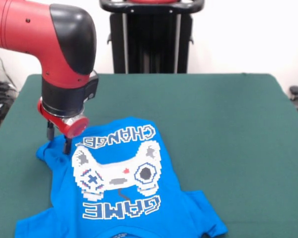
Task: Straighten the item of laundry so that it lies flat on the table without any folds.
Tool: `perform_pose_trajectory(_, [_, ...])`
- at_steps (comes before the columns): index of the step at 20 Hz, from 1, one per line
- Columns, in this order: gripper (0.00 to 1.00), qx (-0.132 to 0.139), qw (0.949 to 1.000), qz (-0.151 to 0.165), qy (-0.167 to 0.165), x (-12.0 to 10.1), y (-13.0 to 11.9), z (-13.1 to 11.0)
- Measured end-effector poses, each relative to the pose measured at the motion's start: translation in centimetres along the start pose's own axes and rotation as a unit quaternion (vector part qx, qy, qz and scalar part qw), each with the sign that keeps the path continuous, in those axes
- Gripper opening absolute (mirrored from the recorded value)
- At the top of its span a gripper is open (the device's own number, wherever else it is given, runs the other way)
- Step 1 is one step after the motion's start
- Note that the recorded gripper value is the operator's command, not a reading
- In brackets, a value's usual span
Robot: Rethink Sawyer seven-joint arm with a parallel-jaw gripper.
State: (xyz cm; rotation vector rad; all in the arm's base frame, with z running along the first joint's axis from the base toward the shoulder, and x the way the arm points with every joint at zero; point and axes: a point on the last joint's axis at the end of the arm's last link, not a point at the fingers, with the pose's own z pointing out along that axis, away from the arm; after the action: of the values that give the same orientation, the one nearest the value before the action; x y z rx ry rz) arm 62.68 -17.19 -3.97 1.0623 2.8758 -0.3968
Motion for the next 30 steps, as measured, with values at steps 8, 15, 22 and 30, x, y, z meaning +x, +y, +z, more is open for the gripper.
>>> perform_pose_trajectory(8, [1.00,0.000,1.0000,0.001,-0.001,-0.12,0.03,0.06])
perform_pose_trajectory(15, [0.00,-0.002,1.0000,0.000,-0.004,-0.47,0.69,0.39])
perform_pose_trajectory(22, [0.00,-0.002,1.0000,0.000,-0.005,-0.58,0.74,0.39])
perform_pose_trajectory(30, [0.00,-0.001,1.0000,0.001,-0.004,-0.59,0.71,0.38])
